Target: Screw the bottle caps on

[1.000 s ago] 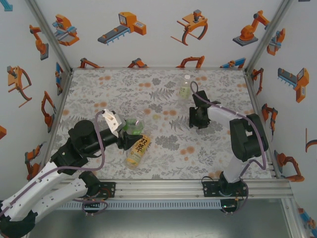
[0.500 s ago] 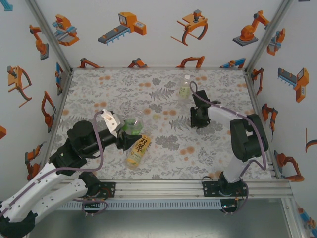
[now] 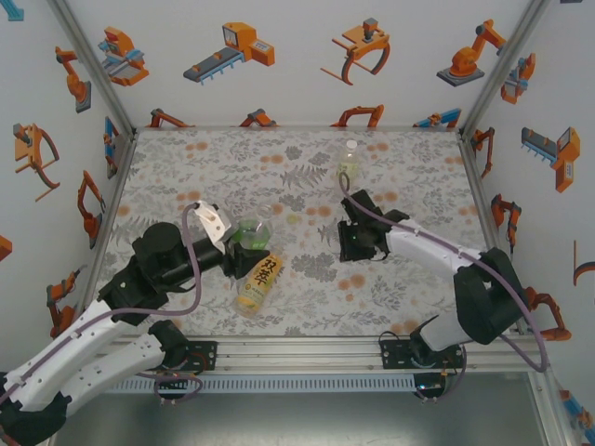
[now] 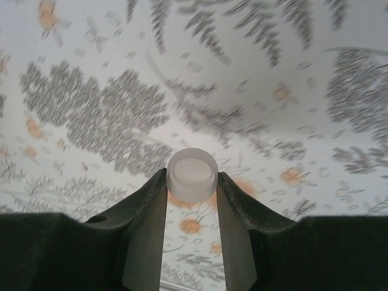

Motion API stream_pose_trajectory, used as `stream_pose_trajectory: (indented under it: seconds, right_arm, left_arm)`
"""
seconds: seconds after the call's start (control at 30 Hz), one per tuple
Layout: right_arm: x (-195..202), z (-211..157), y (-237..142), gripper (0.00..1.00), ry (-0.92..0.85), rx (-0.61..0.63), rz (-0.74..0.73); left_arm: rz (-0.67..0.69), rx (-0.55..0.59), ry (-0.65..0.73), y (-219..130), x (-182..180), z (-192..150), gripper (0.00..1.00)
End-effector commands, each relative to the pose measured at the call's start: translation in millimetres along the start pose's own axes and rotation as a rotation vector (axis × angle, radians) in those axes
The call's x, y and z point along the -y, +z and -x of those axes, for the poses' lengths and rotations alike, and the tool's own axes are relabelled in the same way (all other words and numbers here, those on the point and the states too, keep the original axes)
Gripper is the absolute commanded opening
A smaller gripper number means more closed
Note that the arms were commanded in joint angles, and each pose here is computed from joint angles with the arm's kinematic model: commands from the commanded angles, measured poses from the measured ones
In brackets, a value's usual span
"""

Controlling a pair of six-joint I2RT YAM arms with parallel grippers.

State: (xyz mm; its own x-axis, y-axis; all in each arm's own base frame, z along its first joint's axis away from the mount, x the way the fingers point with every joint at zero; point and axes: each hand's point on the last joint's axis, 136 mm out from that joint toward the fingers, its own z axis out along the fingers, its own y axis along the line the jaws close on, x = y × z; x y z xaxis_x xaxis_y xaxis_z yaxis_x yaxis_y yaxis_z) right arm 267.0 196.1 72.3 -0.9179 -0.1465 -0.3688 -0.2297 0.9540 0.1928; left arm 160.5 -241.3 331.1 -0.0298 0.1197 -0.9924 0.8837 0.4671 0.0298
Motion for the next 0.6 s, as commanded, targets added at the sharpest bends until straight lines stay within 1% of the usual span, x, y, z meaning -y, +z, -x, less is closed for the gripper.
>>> stream_pose_trajectory:
  seconds: [0.0,0.17,0.27,0.4,0.57]
  right_arm:
    - [-14,-26,-2,0.34,0.008,-0.036,-0.022]
    - [-39,-57,8,0.34,-0.055,-0.076,-0.041]
    - [-47,-69,18,0.35,-0.082,-0.107,-0.056]
    - [-51,-75,25,0.36,-0.105,-0.124,-0.077]
    - [-52,-70,19,0.43,-0.115,-0.113,-0.09]
  left_arm:
    - [-0.027,0.043,-0.007,1,4,9,0.0]
    - [-0.035,0.045,-0.022,1,5,8,0.0]
    - [-0.03,0.044,-0.028,2,4,5,0.0]
    - [-0.034,0.042,-0.034,1,5,4,0.0]
    - [-0.018,0.034,-0.028,-2,3,2,0.0]
